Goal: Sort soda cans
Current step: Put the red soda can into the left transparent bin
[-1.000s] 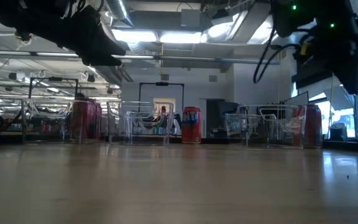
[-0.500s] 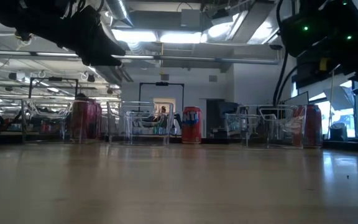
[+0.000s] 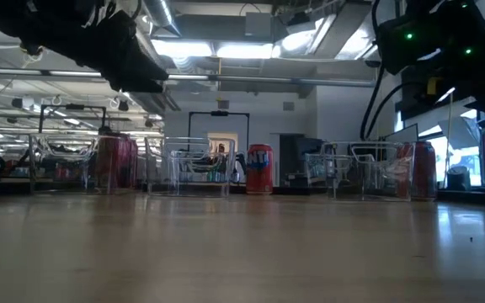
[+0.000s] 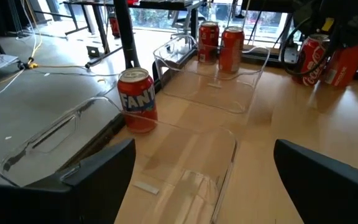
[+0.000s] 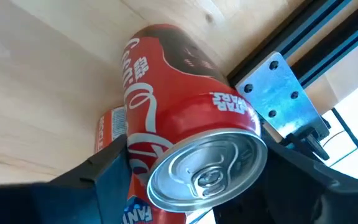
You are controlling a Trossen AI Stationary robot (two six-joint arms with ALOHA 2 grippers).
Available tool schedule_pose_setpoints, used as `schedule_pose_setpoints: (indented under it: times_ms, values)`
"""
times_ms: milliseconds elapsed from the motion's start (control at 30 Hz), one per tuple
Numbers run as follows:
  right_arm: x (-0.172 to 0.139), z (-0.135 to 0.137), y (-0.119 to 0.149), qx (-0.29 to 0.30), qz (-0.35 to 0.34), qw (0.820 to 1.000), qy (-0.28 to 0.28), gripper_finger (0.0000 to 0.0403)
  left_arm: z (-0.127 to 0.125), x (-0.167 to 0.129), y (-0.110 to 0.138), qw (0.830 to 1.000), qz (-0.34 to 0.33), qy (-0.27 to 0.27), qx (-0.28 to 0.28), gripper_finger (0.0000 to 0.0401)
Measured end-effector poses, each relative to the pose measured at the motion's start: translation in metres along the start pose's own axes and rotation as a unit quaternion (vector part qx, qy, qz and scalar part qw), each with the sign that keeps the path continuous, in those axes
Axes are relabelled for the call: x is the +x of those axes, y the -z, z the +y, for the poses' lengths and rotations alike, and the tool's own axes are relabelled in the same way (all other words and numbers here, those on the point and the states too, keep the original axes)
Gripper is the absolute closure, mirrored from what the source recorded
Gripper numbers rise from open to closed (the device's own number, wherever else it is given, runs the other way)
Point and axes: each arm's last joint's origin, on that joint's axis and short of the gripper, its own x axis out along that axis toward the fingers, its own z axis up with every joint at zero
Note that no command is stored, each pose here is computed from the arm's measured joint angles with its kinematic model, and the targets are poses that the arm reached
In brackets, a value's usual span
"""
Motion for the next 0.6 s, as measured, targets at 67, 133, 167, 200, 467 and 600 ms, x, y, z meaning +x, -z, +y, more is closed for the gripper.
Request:
schedule_pose_setpoints:
  times_ms: [67, 133, 167, 200, 467, 600]
  values:
    - [0.0, 0.0, 0.0, 0.0, -0.001, 1.0, -0.001, 0.0121, 0.0, 0.0, -0.001, 1.0, -0.003, 0.0, -0.001, 0.003]
    - [-0.003, 0.001, -0.001, 0.0, -0.006, 1.0, -0.008, 0.0121, 0.0, 0.0, -0.001, 1.0, -0.006, 0.0, 0.001, 0.003]
    - [-0.006, 0.003, -0.002, 0.003, -0.012, 1.0, -0.016, 0.0121, 0.0, 0.0, -0.001, 1.0, -0.007, 0.0, 0.002, 0.003]
    - [-0.009, 0.004, -0.003, 0.01, -0.017, 1.0, -0.024, 0.012, 0.0, 0.0, -0.002, 1.0, -0.009, 0.0, 0.001, 0.003]
    - [-0.046, 0.015, -0.012, 0.004, -0.112, 0.988, -0.102, 0.0123, 0.0, 0.0, -0.001, 1.0, -0.004, 0.0, 0.002, 0.003]
    - [-0.061, 0.023, -0.018, -0.024, -0.168, 0.974, -0.148, 0.0123, -0.003, 0.0, -0.001, 1.0, -0.005, 0.007, 0.004, 0.003]
